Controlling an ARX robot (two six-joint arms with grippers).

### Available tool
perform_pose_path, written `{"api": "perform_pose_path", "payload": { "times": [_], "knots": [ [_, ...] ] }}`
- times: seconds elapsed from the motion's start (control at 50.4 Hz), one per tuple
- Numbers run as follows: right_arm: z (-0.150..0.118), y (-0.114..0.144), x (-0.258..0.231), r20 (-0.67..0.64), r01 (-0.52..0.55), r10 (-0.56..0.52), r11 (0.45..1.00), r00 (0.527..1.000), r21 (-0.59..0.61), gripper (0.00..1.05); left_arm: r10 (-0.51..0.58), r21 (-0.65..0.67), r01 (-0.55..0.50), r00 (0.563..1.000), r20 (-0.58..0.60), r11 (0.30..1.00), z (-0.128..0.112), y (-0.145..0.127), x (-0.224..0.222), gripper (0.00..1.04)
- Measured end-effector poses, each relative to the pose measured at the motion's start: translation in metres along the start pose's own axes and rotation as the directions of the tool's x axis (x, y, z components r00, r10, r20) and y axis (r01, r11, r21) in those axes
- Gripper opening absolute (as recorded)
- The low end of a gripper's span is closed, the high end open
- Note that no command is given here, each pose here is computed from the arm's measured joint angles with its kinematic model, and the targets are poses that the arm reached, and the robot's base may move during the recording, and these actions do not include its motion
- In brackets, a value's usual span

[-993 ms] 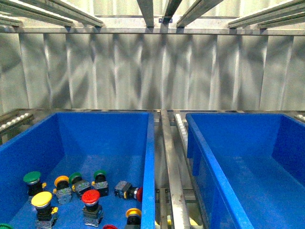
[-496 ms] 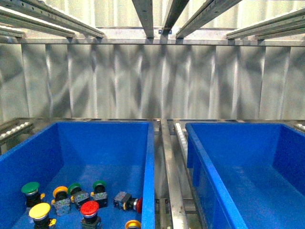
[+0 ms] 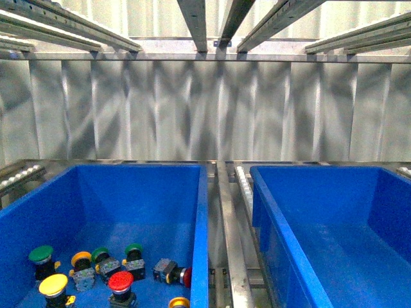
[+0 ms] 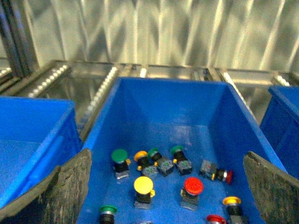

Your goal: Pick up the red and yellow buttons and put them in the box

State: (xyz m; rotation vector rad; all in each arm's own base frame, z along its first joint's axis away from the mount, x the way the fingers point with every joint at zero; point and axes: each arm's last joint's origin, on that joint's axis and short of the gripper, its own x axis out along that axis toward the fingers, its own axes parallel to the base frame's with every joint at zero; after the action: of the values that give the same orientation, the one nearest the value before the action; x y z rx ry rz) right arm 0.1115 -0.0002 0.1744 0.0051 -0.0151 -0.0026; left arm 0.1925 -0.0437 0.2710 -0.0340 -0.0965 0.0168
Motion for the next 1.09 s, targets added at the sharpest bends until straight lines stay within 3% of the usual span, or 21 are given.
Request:
{"api": "perform_pose_path", "payload": {
  "times": [0.119,0.238,0.516,0.754,0.933,1.092],
  "knots": [
    [0.000,0.000,0.000,0.000,0.000,0.000,1.000,1.000,0.000,0.98,-0.012,0.018,0.015,0.991,-0.131,1.000,-0.009,-0.015,0.037,0.97],
    [0.000,0.000,0.000,-0.001,0.000,0.000,1.000,1.000,0.000,0.98,-0.018,0.001,0.019,0.956,-0.293,1.000,-0.022,-0.030,0.080,0.97],
    [0.000,0.000,0.000,-0.001,0.000,0.000,1.000,1.000,0.000,0.98,0.042,0.000,-0.047,0.898,-0.437,0.999,-0.039,-0.042,0.149,0.97],
    [0.000,0.000,0.000,-0.001,0.000,0.000,1.000,1.000,0.000,0.98,0.048,0.041,-0.031,0.853,-0.519,0.999,-0.064,-0.052,0.175,0.97],
    [0.000,0.000,0.000,-0.001,0.000,0.000,1.000,1.000,0.000,0.98,0.091,0.111,-0.027,0.780,-0.620,0.993,-0.095,-0.061,0.196,0.97],
    [0.000,0.000,0.000,-0.001,0.000,0.000,1.000,1.000,0.000,0.98,0.097,0.120,-0.026,0.766,-0.636,0.992,-0.107,-0.065,0.209,0.97]
  ]
}}
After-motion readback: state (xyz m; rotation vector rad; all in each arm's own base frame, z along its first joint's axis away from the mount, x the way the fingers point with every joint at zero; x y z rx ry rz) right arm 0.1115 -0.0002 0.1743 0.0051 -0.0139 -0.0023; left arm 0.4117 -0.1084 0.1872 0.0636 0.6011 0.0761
